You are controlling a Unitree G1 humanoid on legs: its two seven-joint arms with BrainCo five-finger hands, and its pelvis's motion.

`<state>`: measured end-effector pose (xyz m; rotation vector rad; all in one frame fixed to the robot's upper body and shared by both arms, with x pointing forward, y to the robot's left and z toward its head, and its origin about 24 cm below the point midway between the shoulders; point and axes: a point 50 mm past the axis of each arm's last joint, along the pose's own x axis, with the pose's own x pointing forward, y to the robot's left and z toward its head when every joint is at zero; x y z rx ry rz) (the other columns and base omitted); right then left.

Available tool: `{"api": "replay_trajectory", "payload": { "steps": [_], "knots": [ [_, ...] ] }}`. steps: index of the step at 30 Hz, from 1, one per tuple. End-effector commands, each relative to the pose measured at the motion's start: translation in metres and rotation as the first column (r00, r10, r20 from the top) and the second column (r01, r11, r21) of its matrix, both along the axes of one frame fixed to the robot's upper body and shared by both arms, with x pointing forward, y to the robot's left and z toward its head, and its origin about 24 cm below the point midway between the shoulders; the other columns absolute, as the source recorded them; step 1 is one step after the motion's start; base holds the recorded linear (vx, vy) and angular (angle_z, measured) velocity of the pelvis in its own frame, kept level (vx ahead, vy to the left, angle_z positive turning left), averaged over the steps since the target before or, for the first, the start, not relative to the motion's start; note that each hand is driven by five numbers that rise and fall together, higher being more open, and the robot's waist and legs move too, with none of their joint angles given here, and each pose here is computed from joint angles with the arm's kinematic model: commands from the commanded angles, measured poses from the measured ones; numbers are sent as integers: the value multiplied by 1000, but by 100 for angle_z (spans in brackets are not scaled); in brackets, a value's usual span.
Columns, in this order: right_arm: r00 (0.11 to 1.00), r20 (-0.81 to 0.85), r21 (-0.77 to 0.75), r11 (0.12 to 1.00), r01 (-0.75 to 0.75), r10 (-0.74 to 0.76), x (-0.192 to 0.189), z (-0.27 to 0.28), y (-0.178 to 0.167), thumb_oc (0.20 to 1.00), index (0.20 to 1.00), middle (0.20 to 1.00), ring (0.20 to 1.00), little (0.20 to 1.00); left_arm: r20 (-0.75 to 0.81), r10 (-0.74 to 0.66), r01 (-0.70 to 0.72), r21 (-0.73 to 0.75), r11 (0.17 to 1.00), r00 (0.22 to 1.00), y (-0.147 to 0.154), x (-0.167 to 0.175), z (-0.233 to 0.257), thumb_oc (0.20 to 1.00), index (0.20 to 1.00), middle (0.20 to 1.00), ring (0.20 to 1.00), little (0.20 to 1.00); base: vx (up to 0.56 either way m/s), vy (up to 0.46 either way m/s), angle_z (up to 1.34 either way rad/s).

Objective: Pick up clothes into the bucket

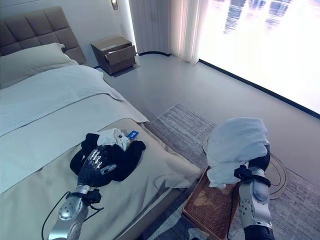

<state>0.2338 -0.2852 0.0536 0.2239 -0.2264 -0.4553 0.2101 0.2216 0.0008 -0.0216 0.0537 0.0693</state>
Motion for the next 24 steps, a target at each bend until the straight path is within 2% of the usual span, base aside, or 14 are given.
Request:
{"api": "replay_trajectory", "payload": {
  "steps": [1,9,20,24],
  "knots": [
    [968,235,-102,988,117,-91,0,51,-22,200,200,200,200,200,191,40,-38,-14,999,981,12,11,34,1000,1000,1000,1000,1000,0,0,0],
    [954,271,-99,982,162,-130,-2,59,-30,200,200,200,200,200,228,66,-70,6,998,971,16,13,42,1000,1000,1000,1000,1000,-9,-6,-2],
    [985,-16,-116,979,168,-171,-6,2,-30,200,200,200,200,200,286,138,-135,-30,990,948,24,11,51,1000,1000,1000,1000,1000,-20,-13,-5],
    [987,-100,-128,985,112,-125,14,-10,-17,200,200,200,200,200,302,121,-121,-19,993,946,19,15,54,1000,1000,1000,1000,1000,-89,10,-10]
  ]
}}
